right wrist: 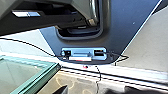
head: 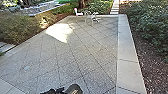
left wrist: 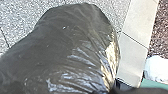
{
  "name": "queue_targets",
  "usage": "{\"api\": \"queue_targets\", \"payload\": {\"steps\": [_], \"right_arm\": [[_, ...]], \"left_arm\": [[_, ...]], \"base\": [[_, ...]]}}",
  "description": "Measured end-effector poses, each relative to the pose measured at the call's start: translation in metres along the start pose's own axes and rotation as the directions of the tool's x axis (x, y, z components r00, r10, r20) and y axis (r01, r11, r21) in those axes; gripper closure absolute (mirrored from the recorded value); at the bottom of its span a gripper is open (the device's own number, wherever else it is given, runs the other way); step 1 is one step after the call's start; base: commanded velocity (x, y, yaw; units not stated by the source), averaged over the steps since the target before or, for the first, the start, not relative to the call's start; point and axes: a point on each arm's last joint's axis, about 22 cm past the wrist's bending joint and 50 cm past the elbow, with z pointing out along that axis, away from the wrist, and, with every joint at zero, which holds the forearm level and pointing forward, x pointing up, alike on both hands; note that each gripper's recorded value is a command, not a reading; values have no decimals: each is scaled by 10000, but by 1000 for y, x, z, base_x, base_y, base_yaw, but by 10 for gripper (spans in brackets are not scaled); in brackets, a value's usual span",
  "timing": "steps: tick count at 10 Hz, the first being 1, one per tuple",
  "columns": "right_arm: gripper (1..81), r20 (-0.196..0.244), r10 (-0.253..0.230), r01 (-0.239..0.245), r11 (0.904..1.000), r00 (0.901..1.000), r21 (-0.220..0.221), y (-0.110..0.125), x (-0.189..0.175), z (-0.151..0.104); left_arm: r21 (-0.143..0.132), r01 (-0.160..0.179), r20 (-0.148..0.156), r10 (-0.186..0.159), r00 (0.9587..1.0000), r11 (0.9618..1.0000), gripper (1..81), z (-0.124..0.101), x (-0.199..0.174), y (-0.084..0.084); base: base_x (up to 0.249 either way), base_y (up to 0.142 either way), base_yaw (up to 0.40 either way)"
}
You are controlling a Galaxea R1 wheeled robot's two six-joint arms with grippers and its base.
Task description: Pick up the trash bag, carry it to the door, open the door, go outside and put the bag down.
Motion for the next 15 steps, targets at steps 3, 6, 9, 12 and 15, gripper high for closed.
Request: {"api": "queue_targets", "payload": {"steps": [3, 6, 9, 12, 15], "right_arm": [[10, 294, 129, -129, 9999, 9995, 4, 1, -12, 2], [10, 302, 140, -140, 9999, 9994, 0, 1, -12, 2], [10, 251, 128, -128, 9999, 9996, -4, 1, -10, 1], [10, -513, -199, 198, 9998, 9985, -18, -1, 23, -5], [10, -1384, -195, 198, 9998, 9902, 8, -5, 50, -12]], "left_arm": [[-359, 259, 48, -258, 9997, 9990, 811, -4, 40, 23], [-422, 463, 268, -452, 9986, 9980, 10, -10, 35, 17], [-433, 498, 362, -483, 9982, 9978, 10, -13, 30, 14], [-437, 541, 608, -514, 9968, 9976, 10, -7, -39, 1], [-349, -72, 1475, 123, 9890, 9994, 10, 30, -152, -3]], "base": [[0, 0, 0], [0, 0, 0], [0, 0, 0], [0, 0, 0], [0, 0, 0]]}}
